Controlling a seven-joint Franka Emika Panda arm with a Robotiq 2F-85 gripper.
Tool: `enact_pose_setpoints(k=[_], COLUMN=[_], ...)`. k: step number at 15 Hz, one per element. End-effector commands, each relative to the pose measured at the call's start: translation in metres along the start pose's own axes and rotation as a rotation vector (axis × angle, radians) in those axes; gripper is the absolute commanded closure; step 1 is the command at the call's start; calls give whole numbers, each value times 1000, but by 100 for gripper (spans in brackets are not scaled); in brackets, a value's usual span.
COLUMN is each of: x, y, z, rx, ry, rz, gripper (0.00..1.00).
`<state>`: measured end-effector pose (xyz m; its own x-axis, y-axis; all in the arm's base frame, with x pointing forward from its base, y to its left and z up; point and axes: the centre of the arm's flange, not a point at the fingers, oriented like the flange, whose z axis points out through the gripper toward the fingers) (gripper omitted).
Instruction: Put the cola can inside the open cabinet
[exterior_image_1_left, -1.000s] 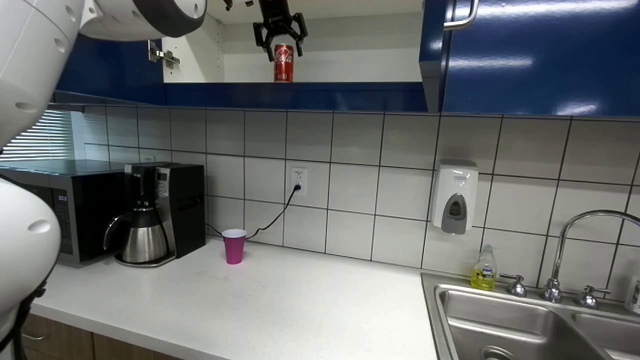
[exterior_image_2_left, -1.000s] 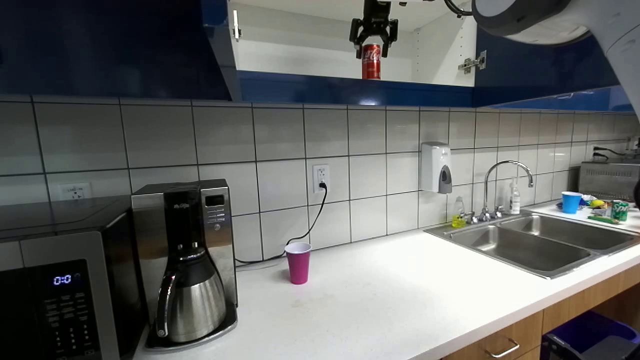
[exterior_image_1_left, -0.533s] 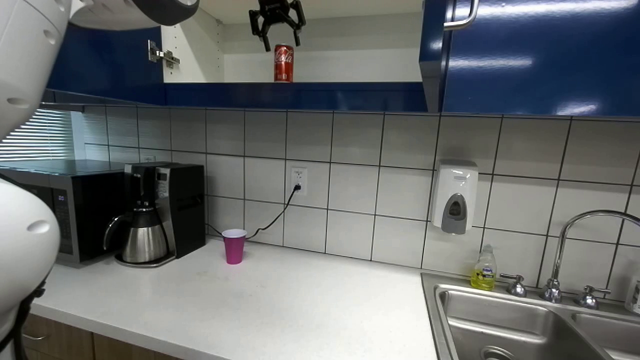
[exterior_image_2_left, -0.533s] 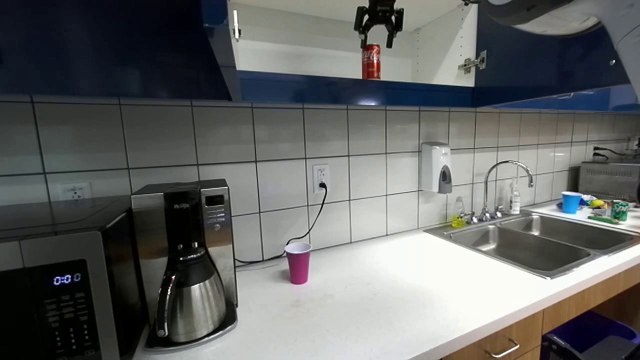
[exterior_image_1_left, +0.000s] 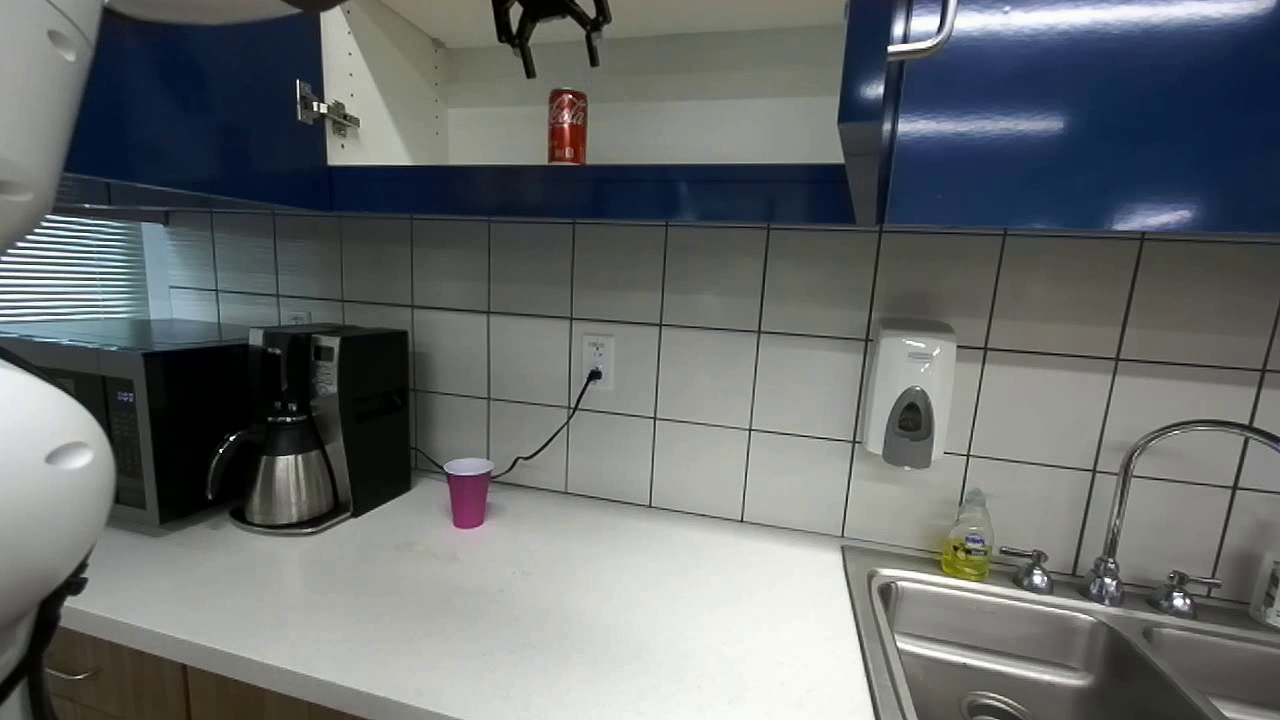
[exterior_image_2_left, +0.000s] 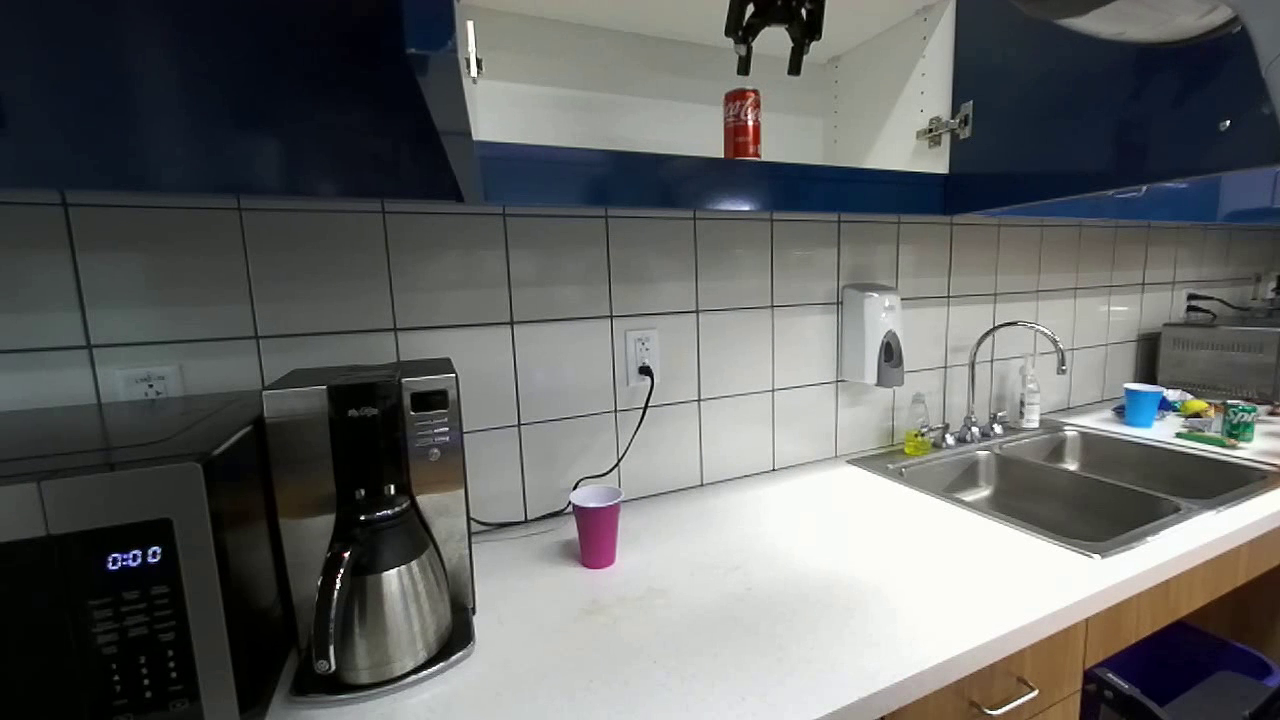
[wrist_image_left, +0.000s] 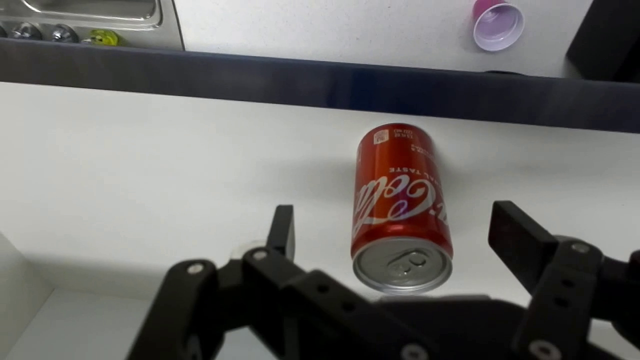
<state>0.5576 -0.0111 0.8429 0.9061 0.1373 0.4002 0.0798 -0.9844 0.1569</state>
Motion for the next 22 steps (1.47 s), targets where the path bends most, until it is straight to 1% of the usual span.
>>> enact_pose_setpoints(k=[1,8,14,18,21,22], x=[-55,-100,-143,-168,-183,-188], y=[-4,-14,-20,-25,-29,-30], z=[0,6,27,55,88,99], rx=[40,46,75,80,69,78], ry=[-34,-116,-219,-274,-298,-307], rz=[-69,-185,-261,-295,-303,-311], gripper=[0,0,0,0,0,0])
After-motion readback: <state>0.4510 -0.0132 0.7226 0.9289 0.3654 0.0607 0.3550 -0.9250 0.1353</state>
